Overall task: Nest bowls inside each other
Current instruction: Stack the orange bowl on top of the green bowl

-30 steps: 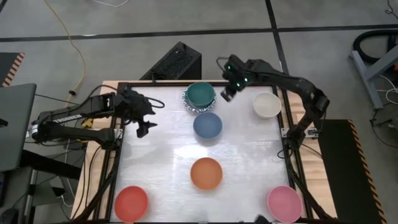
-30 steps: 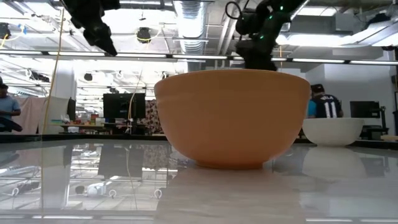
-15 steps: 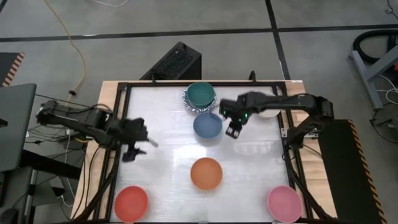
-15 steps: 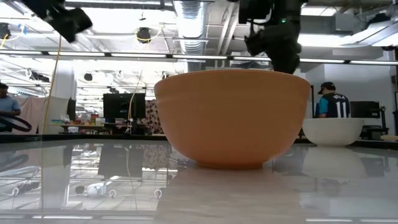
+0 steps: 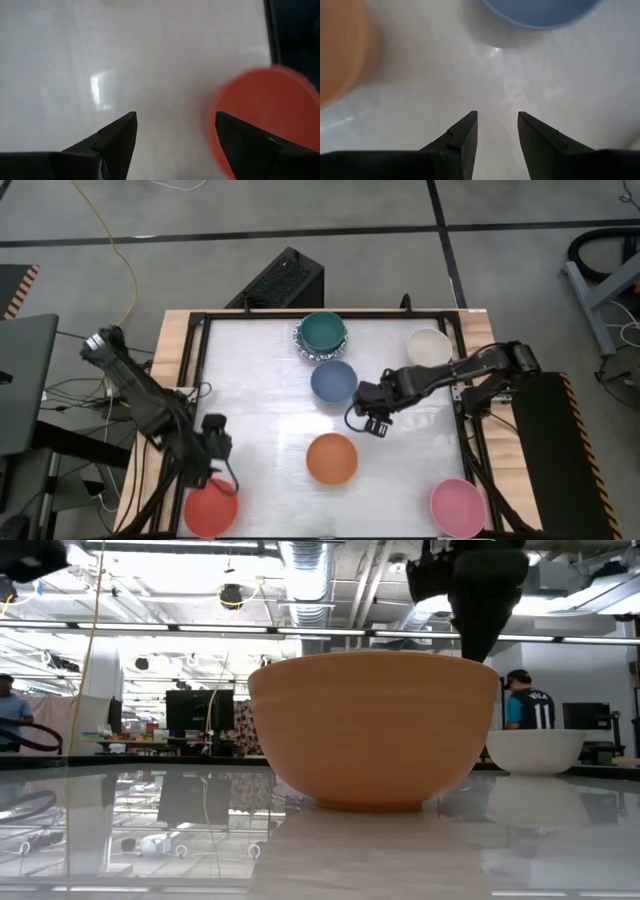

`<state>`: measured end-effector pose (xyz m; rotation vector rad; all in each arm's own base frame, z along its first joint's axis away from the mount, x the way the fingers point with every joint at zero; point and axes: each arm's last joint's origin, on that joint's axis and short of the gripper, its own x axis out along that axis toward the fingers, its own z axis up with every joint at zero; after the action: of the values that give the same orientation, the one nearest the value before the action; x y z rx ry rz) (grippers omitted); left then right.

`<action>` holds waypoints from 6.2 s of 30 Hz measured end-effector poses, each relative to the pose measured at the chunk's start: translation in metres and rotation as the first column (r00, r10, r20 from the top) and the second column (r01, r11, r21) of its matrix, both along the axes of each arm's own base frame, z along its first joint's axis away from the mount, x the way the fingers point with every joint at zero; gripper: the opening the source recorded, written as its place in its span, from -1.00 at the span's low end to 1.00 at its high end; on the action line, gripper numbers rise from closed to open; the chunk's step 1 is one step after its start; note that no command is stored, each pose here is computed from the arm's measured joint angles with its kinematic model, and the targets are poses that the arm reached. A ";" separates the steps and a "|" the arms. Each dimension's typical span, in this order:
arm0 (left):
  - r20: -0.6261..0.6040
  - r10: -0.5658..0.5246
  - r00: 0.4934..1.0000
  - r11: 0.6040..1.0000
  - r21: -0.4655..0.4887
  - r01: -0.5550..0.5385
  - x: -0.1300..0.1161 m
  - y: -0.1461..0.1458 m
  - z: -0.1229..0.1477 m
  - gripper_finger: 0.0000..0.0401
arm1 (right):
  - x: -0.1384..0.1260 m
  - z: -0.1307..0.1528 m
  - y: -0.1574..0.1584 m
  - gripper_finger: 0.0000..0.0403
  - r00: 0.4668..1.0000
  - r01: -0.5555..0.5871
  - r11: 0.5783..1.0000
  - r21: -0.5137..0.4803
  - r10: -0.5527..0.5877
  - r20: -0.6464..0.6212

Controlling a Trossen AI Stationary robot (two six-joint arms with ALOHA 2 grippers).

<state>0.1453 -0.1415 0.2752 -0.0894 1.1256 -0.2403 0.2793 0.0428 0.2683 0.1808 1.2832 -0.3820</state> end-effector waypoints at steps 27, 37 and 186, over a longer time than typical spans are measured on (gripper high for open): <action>-0.199 -0.101 0.975 0.985 0.116 0.125 0.004 -0.063 -0.069 0.14 | 0.010 0.003 0.006 -0.21 0.993 -0.011 1.000 0.017 0.009 0.116; -0.267 -0.106 0.958 0.994 -0.039 0.099 0.001 -0.051 -0.114 -0.60 | 0.011 0.003 0.007 -0.21 0.992 -0.011 1.000 0.018 0.009 0.126; 0.917 0.306 -0.256 0.264 -0.340 -0.903 0.108 0.261 -0.013 -1.00 | 0.116 0.055 -0.074 -0.21 0.654 0.637 0.377 -0.673 0.198 0.730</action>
<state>0.2528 0.1193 0.2621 -0.0664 -0.3804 1.0799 0.3955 -0.0313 0.3232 -0.4273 0.0532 -1.1343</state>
